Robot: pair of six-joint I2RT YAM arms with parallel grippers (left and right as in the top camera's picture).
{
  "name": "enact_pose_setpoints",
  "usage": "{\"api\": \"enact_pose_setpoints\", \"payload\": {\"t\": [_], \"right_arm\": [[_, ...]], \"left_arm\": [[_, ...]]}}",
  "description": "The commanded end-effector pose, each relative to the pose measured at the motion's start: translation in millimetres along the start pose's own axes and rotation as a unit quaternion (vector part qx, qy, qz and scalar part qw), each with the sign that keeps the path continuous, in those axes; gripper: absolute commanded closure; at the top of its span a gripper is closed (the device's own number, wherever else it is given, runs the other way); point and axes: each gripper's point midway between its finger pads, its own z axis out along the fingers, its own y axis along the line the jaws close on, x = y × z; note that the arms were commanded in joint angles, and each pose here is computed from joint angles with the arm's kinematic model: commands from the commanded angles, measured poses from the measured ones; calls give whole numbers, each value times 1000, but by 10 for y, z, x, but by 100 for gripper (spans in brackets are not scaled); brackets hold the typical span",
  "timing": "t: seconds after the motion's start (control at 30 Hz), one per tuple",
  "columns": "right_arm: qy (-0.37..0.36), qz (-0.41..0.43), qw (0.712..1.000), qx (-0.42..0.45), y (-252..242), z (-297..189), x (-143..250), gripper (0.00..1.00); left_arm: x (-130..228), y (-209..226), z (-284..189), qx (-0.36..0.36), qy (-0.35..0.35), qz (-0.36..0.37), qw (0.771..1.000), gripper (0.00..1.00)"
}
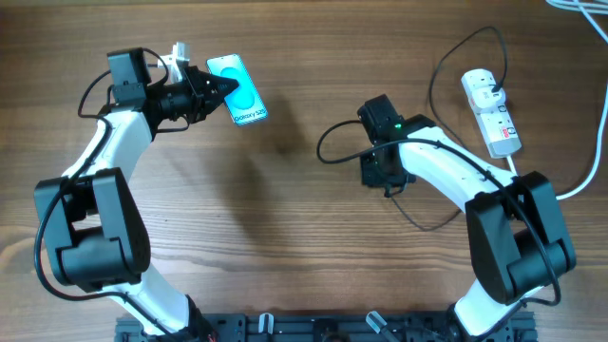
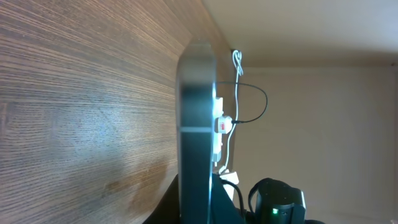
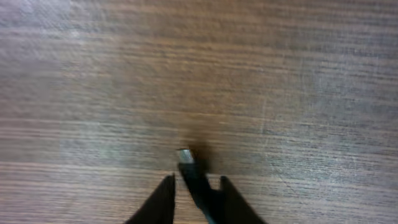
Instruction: Plug charger to phone and switch on socket
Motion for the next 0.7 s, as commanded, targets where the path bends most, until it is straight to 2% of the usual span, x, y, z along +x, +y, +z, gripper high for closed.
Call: {"api": "enact_pose_setpoints", "payload": {"t": [0.0,0.27,0.5,0.67], "right_arm": [[10,-1,1000,15,-47,73,62,70],[32,-17,999,-5,8,81,164,68],[35,-126,991,-1,-20,82,178,61],[42,-159,986,8,-79,153,237,62]], "left_arm": [[0,-52,2,7,3,17,1000,96],[0,-52,2,7,3,17,1000,96],[1,-51,2,7,3,17,1000,96],[5,-49,2,7,4,15,1000,96]]}}
